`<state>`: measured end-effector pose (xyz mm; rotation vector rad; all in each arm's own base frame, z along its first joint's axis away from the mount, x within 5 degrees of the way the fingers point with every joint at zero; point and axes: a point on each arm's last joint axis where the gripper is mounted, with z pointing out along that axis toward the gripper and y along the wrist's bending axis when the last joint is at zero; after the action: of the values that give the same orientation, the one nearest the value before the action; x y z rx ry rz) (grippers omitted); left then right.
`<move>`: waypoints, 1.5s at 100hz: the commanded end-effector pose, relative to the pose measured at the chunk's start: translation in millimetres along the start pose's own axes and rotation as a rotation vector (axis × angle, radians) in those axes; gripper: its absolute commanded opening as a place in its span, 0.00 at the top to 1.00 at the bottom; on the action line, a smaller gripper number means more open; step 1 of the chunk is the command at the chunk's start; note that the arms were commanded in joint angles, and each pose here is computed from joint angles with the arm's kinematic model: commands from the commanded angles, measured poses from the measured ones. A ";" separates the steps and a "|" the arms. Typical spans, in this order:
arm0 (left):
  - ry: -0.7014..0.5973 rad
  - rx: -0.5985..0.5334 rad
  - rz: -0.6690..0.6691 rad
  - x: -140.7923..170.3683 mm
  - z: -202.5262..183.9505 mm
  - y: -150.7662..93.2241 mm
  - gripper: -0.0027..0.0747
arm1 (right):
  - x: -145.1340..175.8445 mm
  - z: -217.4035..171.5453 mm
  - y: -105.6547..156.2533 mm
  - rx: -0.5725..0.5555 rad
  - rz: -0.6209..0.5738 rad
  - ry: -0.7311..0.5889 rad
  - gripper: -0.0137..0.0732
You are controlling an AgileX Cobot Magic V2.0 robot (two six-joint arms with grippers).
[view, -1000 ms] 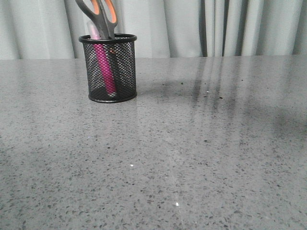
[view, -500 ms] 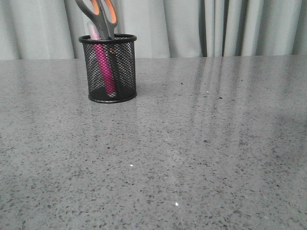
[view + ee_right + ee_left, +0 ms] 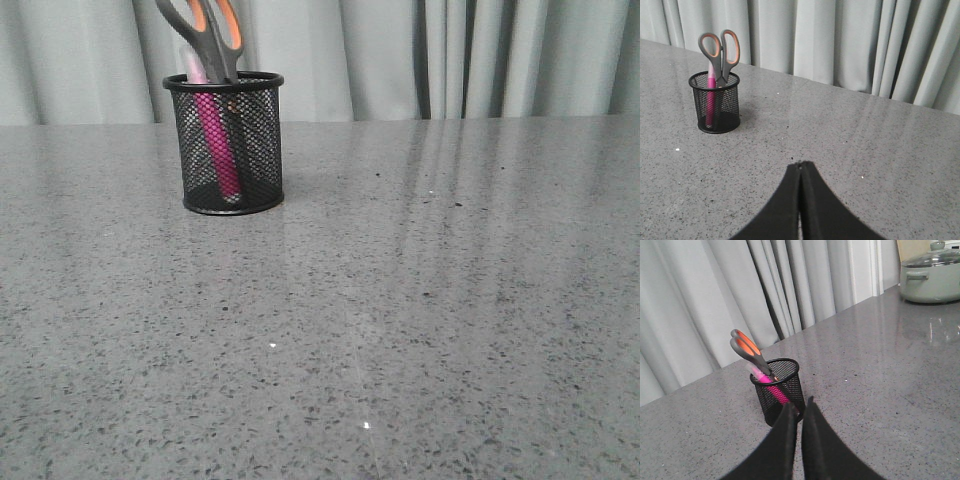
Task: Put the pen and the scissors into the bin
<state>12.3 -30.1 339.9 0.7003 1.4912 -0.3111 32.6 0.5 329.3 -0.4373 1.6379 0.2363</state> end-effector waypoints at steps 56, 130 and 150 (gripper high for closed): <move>-0.067 -0.032 -0.028 -11.0 -0.6 4.0 0.97 | -10.7 -4.6 -1.5 0.001 -0.024 -0.079 0.92; 0.059 -0.545 -0.128 153.6 29.9 9.6 0.97 | -10.5 -4.5 -1.4 0.001 -0.024 -0.079 0.92; 0.224 -0.492 -0.170 169.0 30.4 3.5 0.97 | -10.1 -4.3 -1.4 0.001 -0.024 -0.077 0.92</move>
<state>53.9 -7.6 186.0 0.2447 1.7600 0.0296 29.8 -2.1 327.6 -0.4324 1.6400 0.2334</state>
